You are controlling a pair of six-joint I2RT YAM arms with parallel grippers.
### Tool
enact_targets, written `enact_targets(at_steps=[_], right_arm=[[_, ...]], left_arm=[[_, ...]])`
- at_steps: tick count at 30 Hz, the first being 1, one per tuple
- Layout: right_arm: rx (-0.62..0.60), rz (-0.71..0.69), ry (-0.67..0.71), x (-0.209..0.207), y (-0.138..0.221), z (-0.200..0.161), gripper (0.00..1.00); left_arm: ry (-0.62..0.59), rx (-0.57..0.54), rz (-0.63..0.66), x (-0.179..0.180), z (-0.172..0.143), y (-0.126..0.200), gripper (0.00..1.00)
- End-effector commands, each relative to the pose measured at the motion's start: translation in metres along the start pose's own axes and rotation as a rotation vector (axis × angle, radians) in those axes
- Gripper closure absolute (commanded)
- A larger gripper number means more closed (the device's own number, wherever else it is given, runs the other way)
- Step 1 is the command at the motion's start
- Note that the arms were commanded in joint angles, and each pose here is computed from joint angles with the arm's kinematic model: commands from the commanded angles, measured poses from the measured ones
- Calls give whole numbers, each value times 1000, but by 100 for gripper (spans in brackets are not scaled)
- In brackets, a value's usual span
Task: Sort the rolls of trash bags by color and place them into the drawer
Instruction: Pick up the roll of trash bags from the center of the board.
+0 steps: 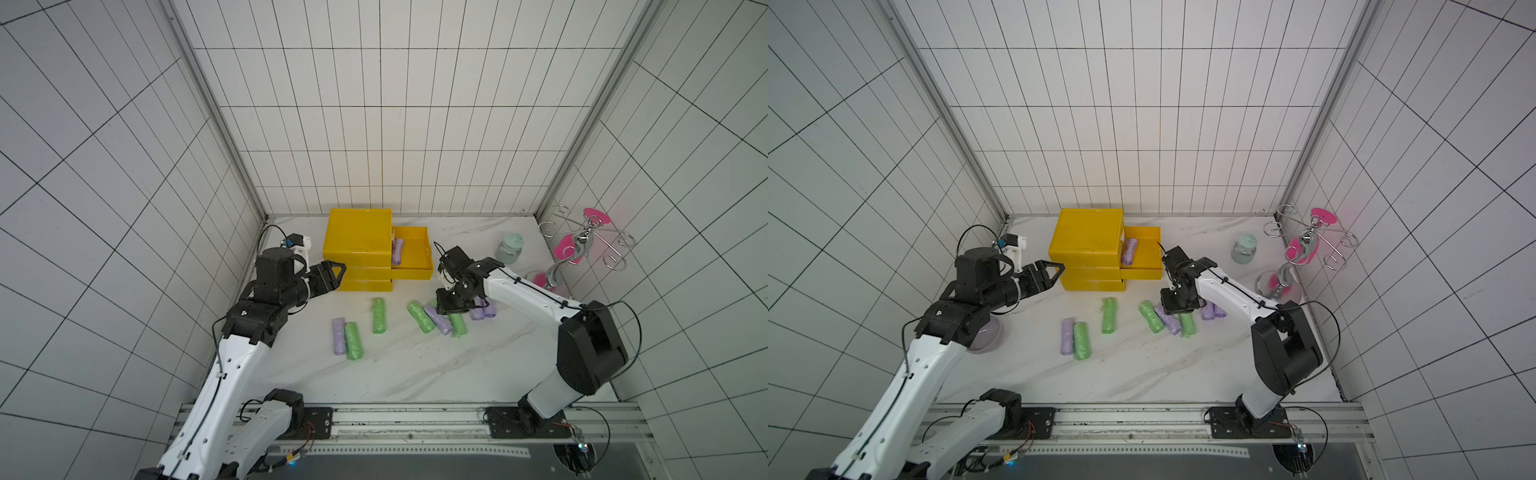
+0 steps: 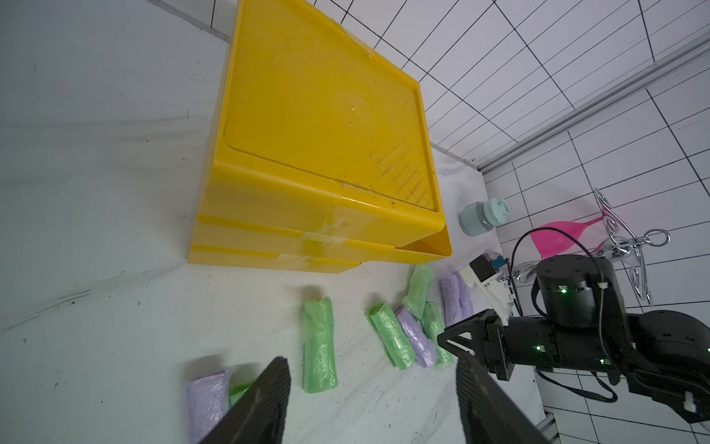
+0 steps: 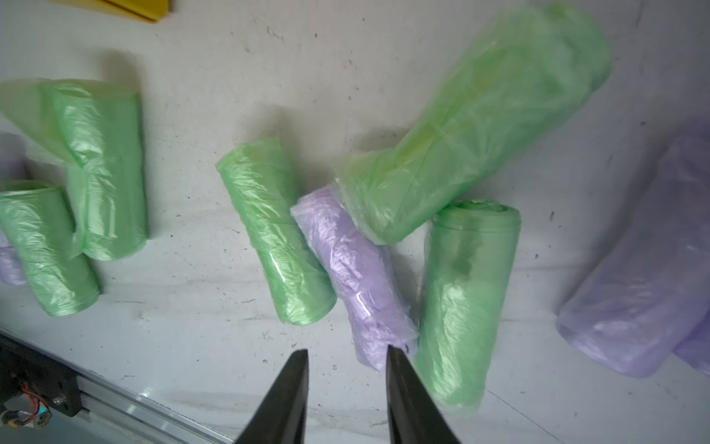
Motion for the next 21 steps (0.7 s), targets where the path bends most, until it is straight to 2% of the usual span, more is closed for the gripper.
enact_targets(at_steps=[1, 17, 21], right_arm=[[36, -53, 27, -3, -23, -4, 62], [92, -57, 36, -2, -65, -4, 56], [89, -55, 27, 0, -66, -9, 63]], left_arm=[[17, 24, 0, 4, -8, 0, 32], [33, 54, 7, 10, -14, -9, 32], [31, 54, 8, 10, -13, -10, 32]])
Point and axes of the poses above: each gripper's point midway between its finger pads, its own y axis back along the fingers, its own x axis along the line the jaws close on, z = x × y, the point moved 10 cm from there along y, back along the fingers, and after that the axes turned 1 degree about -y, right-handed, at the moved point
